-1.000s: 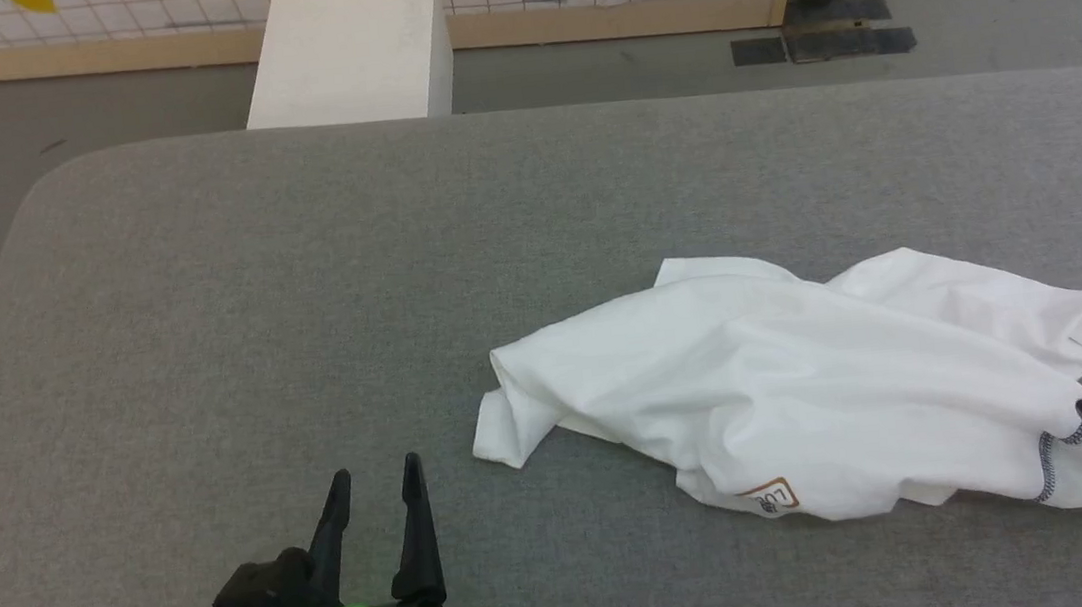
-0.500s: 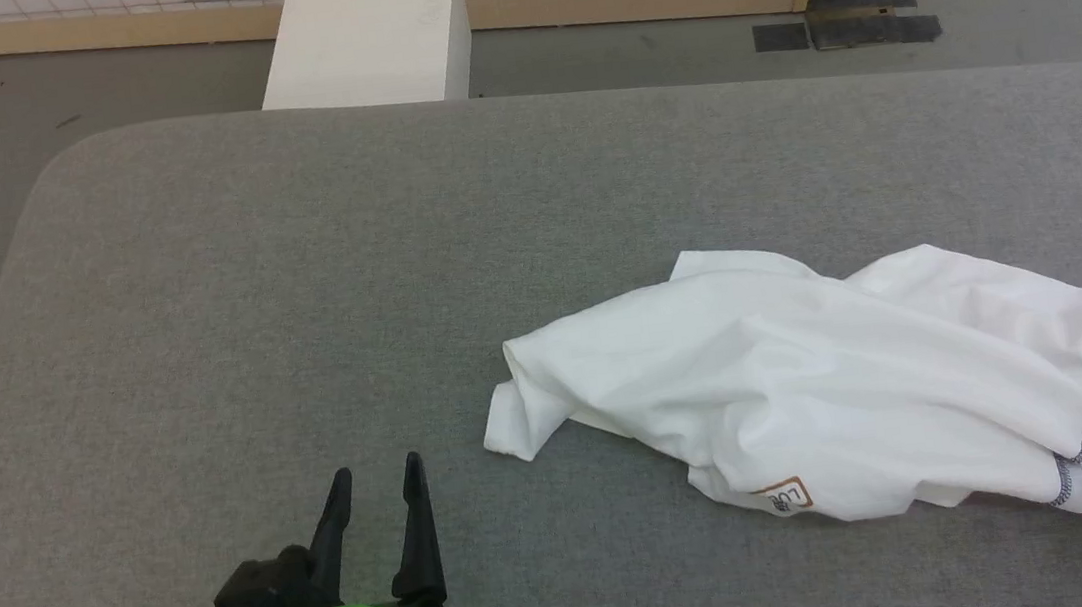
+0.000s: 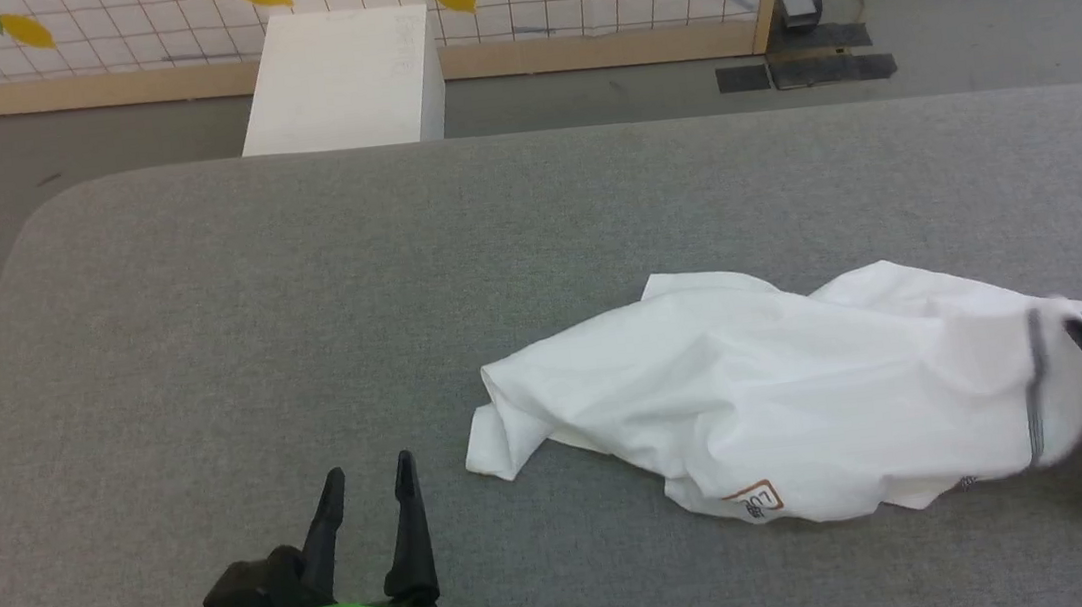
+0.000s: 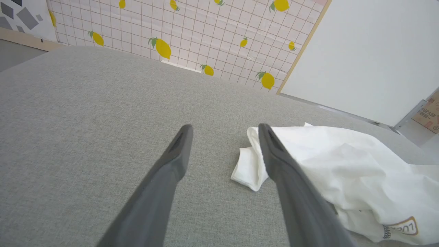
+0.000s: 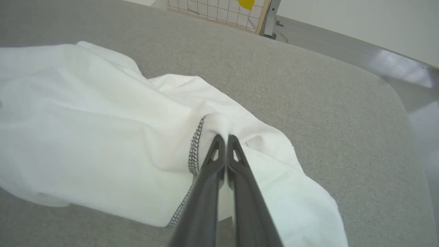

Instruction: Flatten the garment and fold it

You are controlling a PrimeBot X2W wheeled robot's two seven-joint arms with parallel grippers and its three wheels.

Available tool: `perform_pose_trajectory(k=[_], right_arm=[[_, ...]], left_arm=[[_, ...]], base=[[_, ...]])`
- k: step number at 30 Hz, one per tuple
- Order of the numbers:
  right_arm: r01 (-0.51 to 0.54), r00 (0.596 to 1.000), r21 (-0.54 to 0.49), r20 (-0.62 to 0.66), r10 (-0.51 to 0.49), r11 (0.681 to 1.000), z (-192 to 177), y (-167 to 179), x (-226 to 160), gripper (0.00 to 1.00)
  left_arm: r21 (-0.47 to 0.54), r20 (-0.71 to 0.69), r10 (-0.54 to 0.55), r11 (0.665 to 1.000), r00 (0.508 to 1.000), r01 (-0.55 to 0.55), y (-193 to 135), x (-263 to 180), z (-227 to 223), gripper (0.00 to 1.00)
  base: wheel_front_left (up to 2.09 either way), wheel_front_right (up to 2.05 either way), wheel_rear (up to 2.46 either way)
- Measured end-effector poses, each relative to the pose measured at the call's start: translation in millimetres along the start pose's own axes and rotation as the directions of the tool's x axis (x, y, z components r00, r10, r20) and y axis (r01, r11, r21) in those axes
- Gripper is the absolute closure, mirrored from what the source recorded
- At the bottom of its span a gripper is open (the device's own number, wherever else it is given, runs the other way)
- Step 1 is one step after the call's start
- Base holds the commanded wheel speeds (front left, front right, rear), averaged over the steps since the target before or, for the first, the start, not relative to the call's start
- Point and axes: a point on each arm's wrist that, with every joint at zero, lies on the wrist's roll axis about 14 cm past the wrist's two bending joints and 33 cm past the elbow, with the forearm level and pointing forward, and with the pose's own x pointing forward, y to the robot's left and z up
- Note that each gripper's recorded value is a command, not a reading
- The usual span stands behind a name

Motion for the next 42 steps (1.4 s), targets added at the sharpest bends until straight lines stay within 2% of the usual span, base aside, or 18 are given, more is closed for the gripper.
perform_pose_trajectory(k=[4,8,12,17,20,22,24,26,31,33,34,36,39,42], right_arm=[[-0.13,0.979,-0.002,0.157,0.129,0.992,63.2,44.1,-4.4,1.0],[-0.309,0.91,-0.045,0.276,0.309,0.95,119.2,108.0,-19.9,1.0],[-0.493,0.787,-0.161,0.337,0.517,0.855,164.0,187.4,-44.2,1.0],[-0.661,0.587,-0.307,0.357,0.726,0.685,207.5,284.8,-75.5,1.0],[-0.729,0.504,-0.346,0.312,0.806,0.59,211.1,334.3,-81.3,1.0],[-0.762,0.48,-0.339,0.276,0.832,0.552,205.6,359.0,-75.2,1.0],[-0.783,0.483,-0.332,0.209,0.85,0.526,188.5,380.0,-61.4,1.0],[-0.796,0.505,-0.306,0.14,0.852,0.522,166.5,392.0,-42.6,1.0],[-0.799,0.561,-0.267,-0.005,0.828,0.539,110.3,406.6,1.5,1.0],[-0.803,0.566,-0.257,-0.045,0.823,0.538,94.5,410.6,10.7,0.53],[-0.808,0.562,-0.245,-0.05,0.825,0.536,90.5,413.2,13.6,0.0],[-0.817,0.552,-0.234,-0.049,0.833,0.527,89.3,418.0,16.0,0.0],[-0.818,0.539,-0.234,0.004,0.842,0.525,107.2,419.8,16.7,0.0],[-0.8,0.542,-0.21,0.145,0.828,0.561,148.6,406.7,17.9,0.0]], left_arm=[[-0.019,0.018,0.014,1.0,1.0,-0.014,2.5,-2.2,5.3,0.0],[-0.028,0.036,0.044,0.999,0.998,-0.043,10.5,-8.1,10.2,0.0],[-0.03,0.06,0.094,0.995,0.994,-0.092,25.1,-16.3,17.5,0.0],[-0.032,0.073,0.151,0.988,0.986,-0.149,41.0,-28.2,20.6,0.0],[-0.038,0.078,0.174,0.984,0.982,-0.172,47.3,-31.8,21.9,0.0],[-0.042,0.077,0.19,0.981,0.979,-0.187,50.9,-34.2,21.4,0.0],[-0.047,0.069,0.206,0.978,0.976,-0.203,54.0,-36.8,18.5,0.0],[-0.054,0.057,0.217,0.975,0.975,-0.214,55.7,-39.3,14.1,0.0],[-0.067,0.04,0.238,0.97,0.97,-0.235,59.9,-42.6,6.9,0.0],[-0.071,0.036,0.249,0.967,0.968,-0.246,62.5,-43.7,5.2,0.0],[-0.072,0.033,0.259,0.964,0.965,-0.256,64.9,-44.6,4.1,0.0],[-0.072,0.026,0.277,0.959,0.961,-0.274,69.5,-46.2,2.2,0.0],[-0.067,0.021,0.285,0.957,0.958,-0.283,72.8,-45.6,0.5,0.0],[-0.063,0.028,0.261,0.964,0.965,-0.259,68.4,-40.2,2.6,0.0]], base=[[0.0,0.0,0.0],[0.0,0.0,0.0],[0.0,0.0,0.0],[0.0,0.0,0.0],[0.0,0.0,0.0],[0.0,0.0,0.0],[0.0,0.0,0.0],[0.0,0.0,0.0],[0.0,0.0,0.0],[0.0,0.0,0.0],[0.0,0.0,0.0],[0.0,0.0,0.0],[0.0,0.0,0.0],[0.0,0.0,0.0]])
